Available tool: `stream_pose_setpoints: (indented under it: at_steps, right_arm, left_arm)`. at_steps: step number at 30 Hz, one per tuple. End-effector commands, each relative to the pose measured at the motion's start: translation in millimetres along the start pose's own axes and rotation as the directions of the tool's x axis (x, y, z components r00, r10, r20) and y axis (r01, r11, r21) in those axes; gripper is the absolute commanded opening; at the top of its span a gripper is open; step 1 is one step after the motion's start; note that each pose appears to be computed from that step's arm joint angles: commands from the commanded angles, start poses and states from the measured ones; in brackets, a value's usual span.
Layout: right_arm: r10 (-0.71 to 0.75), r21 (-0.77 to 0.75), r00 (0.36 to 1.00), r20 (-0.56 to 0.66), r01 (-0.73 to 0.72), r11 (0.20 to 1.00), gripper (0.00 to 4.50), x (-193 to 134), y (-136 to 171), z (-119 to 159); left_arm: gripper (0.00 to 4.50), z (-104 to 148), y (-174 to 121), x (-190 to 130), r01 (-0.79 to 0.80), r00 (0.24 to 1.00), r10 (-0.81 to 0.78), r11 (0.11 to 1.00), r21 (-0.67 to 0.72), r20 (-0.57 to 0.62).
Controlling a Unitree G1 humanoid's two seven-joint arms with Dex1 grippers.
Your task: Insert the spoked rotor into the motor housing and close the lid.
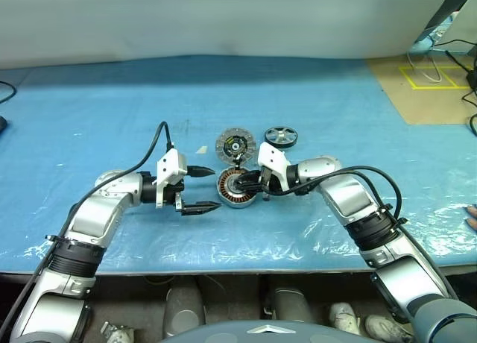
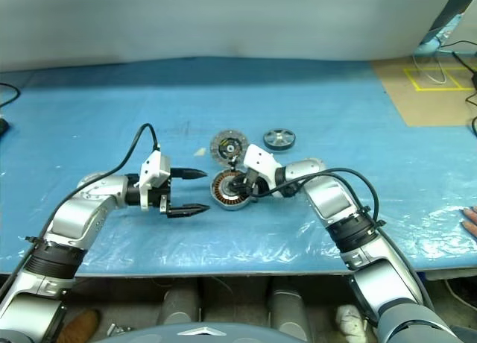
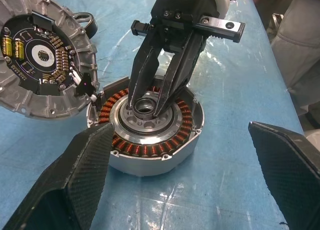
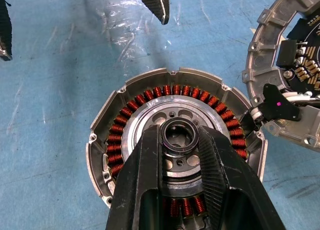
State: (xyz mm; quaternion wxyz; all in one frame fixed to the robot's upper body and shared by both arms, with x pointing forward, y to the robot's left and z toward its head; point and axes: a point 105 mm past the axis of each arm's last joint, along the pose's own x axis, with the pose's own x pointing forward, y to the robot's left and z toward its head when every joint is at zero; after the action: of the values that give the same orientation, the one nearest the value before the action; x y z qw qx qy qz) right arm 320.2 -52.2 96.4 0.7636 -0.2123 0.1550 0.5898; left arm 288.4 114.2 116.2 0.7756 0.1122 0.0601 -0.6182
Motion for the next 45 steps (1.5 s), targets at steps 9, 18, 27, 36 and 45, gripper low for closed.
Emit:
stream_pose_setpoints:
  at_steps: [9,18,27,36,45]
  right_arm:
    - [0.031,-0.02,0.999,-0.008,-0.031,0.999,2.37,1.2,4.3,-4.3]
    - [-0.001,0.022,0.994,0.113,-0.002,1.0,2.63,-8.1,-3.1,21.3]
    - [-0.076,0.114,0.972,0.224,0.052,0.992,1.42,-21.5,-17.8,36.9]
    - [-0.026,0.099,0.991,0.129,0.013,0.995,0.03,-3.9,-0.1,17.5]
    - [-0.007,0.057,1.0,0.03,0.006,0.998,0.03,0.0,2.2,-2.5]
  left_arm:
    - [4.5,3.2,2.1,-1.4,-0.001,1.0,0.001,1.0,0.031,0.007]
    - [4.5,1.6,3.4,-1.2,-0.002,1.0,0.002,1.0,0.024,0.012]
    - [4.5,2.6,3.0,2.8,0.012,1.0,-0.012,1.0,0.029,0.01]
    - [4.5,7.8,0.4,6.9,0.025,1.0,-0.025,0.999,0.031,0.008]
    - [4.5,9.4,-0.4,6.7,0.025,1.0,-0.025,0.999,0.027,0.004]
